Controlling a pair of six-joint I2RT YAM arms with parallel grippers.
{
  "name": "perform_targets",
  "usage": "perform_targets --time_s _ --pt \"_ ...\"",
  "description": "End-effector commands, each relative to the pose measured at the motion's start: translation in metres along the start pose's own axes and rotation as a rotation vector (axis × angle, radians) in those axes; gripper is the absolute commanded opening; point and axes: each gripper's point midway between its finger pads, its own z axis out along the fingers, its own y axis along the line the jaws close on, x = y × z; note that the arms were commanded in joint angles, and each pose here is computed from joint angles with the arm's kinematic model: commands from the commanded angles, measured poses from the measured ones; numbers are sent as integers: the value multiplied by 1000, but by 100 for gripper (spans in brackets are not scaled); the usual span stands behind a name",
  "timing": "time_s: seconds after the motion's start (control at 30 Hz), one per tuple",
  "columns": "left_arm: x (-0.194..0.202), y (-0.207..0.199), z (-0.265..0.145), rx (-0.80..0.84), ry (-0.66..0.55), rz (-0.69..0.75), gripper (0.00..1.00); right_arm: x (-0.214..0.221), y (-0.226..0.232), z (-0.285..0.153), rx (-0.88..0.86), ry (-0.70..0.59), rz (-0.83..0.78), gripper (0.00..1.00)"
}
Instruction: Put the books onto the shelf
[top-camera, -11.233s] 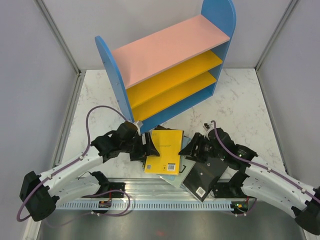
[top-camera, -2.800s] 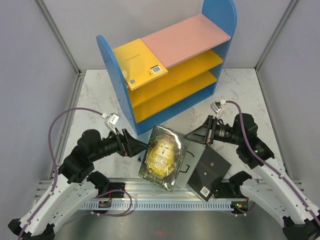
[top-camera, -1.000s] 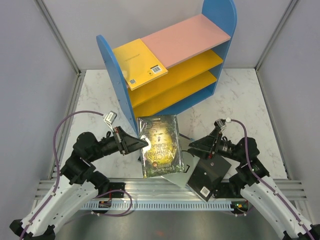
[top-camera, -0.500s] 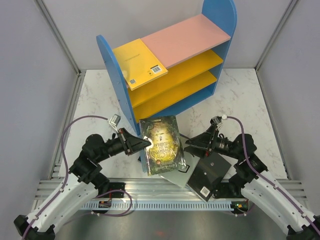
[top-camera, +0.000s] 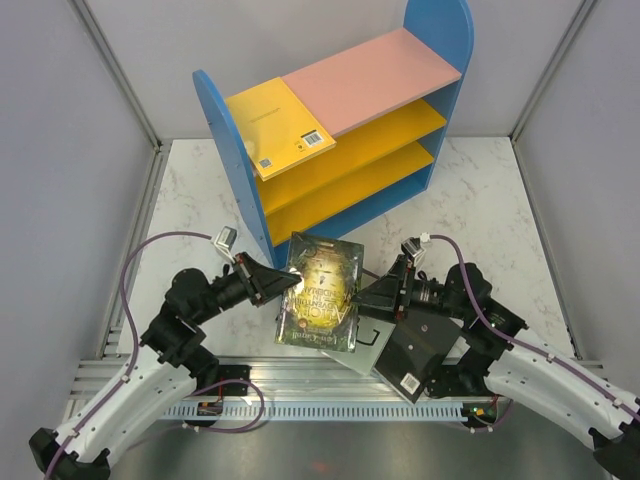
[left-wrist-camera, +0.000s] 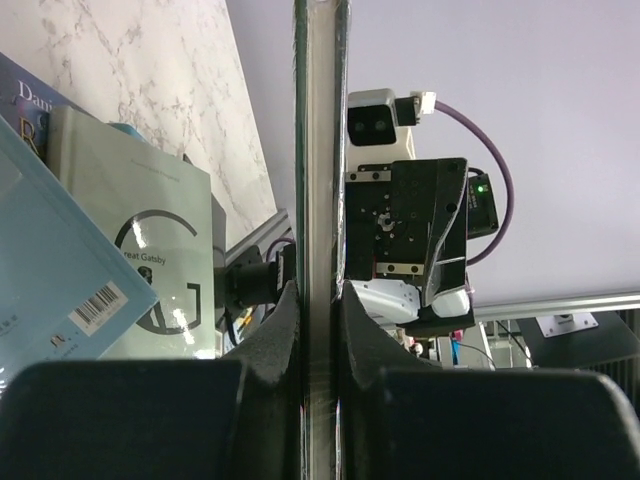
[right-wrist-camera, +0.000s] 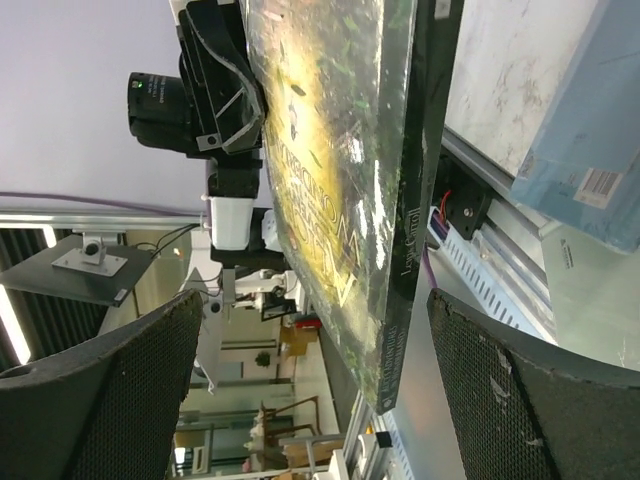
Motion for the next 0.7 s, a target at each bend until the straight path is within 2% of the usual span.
perform_targets --time_s 0.0,0.23,0.4,0.5,0.6,0.67 --pt "-16 -71 -15 160 -55 66 2 -8 14 -5 21 -42 -102 96" --pt "-20 -64 -21 121 -95 41 2 -4 0 -5 53 -33 -64 96" --pt "-24 -62 -16 153 -120 -13 2 -10 19 -1 -77 -63 -36 95" --pt "-22 -53 -9 135 -102 -42 2 -12 45 0 -199 -79 -4 93" --pt "-32 -46 -5 119 -158 -76 2 -9 60 6 -238 -63 -4 88" --pt "-37 -43 -4 109 -183 -93 2 -7 69 12 -252 -46 -16 82"
